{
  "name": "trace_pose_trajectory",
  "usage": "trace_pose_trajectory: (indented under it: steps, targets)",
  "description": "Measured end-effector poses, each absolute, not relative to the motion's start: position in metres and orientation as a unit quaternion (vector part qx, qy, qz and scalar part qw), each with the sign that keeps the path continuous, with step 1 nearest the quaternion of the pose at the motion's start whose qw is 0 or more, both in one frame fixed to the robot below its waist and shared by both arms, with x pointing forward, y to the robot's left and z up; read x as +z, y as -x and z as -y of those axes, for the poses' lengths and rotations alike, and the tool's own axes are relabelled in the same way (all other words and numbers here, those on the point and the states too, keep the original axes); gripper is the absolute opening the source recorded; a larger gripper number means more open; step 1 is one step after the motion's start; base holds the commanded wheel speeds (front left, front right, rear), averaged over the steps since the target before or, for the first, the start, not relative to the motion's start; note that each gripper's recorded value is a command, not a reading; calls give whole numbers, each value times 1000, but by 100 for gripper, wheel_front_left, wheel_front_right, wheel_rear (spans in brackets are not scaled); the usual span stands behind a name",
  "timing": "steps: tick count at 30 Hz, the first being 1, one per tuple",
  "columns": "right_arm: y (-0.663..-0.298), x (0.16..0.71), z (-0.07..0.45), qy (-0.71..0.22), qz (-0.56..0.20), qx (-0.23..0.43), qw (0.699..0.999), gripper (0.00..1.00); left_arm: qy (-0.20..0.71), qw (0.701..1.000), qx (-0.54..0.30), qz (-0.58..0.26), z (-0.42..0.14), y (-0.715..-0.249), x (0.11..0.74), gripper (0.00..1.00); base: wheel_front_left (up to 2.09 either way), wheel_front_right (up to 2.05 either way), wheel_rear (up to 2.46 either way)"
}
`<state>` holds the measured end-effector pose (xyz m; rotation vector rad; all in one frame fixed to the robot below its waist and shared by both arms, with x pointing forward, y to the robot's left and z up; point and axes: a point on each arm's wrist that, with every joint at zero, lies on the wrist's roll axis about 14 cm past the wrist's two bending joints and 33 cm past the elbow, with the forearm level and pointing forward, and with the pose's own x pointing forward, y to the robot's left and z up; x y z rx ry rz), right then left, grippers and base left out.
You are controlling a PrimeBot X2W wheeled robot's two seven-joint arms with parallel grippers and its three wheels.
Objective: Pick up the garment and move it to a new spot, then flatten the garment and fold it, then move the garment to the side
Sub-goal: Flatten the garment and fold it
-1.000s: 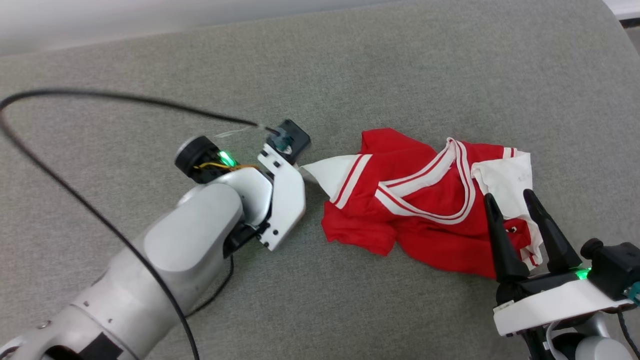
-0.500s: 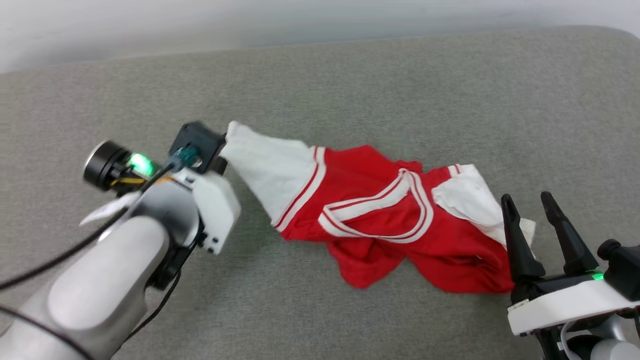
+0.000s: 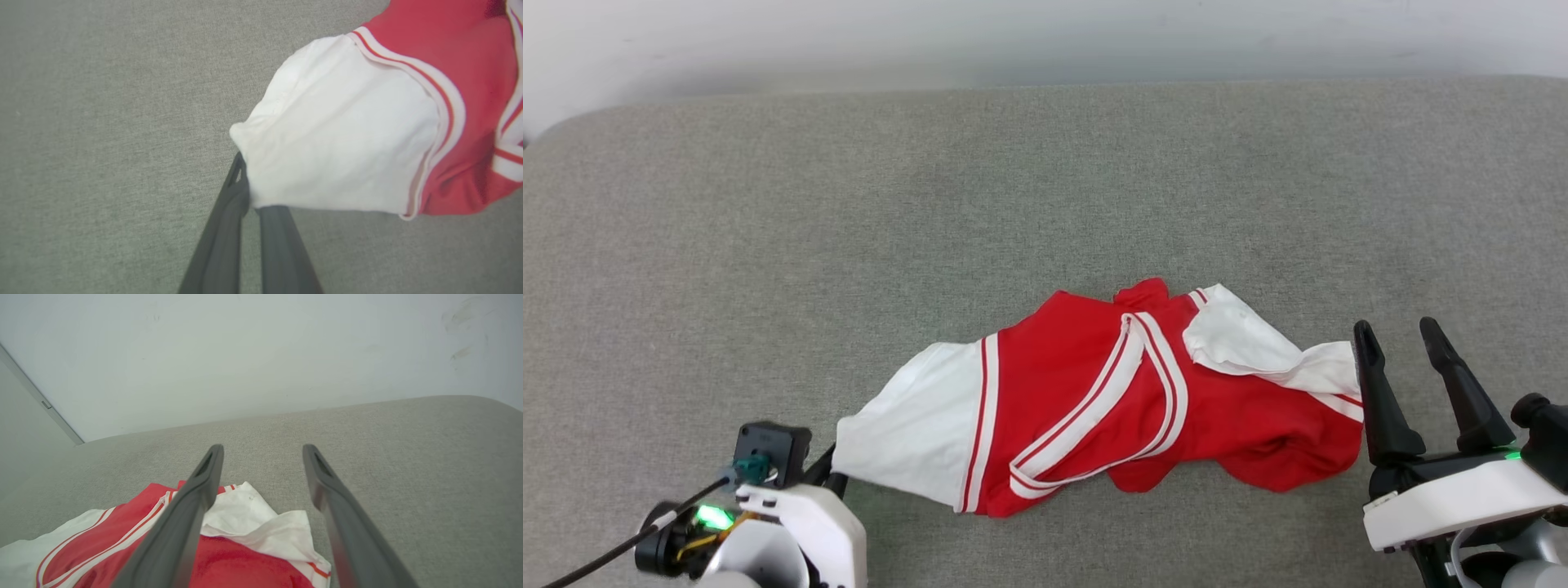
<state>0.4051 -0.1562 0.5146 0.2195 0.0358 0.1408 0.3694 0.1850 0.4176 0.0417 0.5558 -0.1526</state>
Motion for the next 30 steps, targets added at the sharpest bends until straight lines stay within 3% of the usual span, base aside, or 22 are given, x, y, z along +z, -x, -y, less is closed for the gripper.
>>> trace_pose_trajectory:
  steps: [6,7,8,9,23,30]
  targets:
    - [-404,518,158,-105,-16,69,992,100,21,952,-60,-299,-185,-352,395,0,0,0,0]
    - [-404,520,158,-104,-15,69,992,100,26,953,-60,-297,-184,-352,395,15,0,0,0]
    - [-403,521,159,-104,-14,68,992,100,30,954,-57,-292,-184,-353,396,73,0,0,0]
    - [-403,522,159,-103,-13,68,992,100,29,957,-55,-285,-185,-355,398,100,0,0,0]
    - [-392,527,176,-100,-15,46,994,100,23,998,-13,-51,-199,-391,497,100,0,0,0]
    - [-388,493,177,-97,-106,44,989,100,33,999,-20,30,-187,-396,539,100,0,0,0]
